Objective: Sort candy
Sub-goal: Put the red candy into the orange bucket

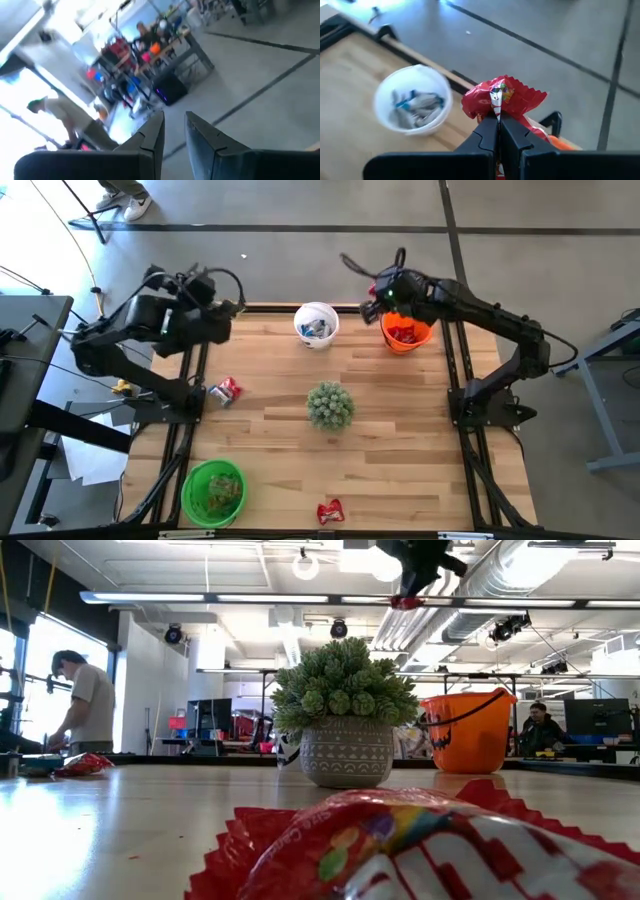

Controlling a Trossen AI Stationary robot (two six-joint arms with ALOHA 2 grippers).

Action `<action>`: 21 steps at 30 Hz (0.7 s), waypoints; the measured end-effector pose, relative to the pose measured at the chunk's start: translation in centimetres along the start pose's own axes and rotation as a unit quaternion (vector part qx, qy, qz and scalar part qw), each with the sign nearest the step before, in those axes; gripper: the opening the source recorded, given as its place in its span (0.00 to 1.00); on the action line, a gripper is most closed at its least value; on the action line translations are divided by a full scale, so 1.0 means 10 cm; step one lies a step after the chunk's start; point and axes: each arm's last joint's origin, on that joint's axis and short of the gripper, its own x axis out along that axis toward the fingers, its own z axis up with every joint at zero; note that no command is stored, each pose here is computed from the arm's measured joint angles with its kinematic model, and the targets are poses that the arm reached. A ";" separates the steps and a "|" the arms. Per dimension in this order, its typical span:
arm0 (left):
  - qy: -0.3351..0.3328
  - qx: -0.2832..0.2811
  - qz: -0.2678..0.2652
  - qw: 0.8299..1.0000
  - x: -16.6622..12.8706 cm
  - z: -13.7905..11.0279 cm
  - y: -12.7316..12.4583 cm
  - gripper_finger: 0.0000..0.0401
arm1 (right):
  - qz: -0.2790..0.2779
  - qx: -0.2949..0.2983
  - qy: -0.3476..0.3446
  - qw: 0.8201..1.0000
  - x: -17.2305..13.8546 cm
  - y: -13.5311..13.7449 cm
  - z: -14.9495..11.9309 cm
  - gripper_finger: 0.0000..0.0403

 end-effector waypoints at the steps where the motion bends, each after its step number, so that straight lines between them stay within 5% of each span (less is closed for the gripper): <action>1: 0.012 -0.012 0.003 1.000 0.05 -0.01 0.03 0.16 | -0.008 0.014 0.004 1.000 0.03 -0.05 0.01 0.00; 12: 0.077 -0.034 -0.012 0.996 0.36 0.03 0.18 0.16 | -0.123 0.093 0.126 0.980 0.37 -0.56 -0.07 0.00; 21: 0.059 -0.013 -0.099 0.993 0.56 0.18 0.17 0.16 | -0.089 0.036 0.235 0.967 0.76 -0.68 -0.14 0.02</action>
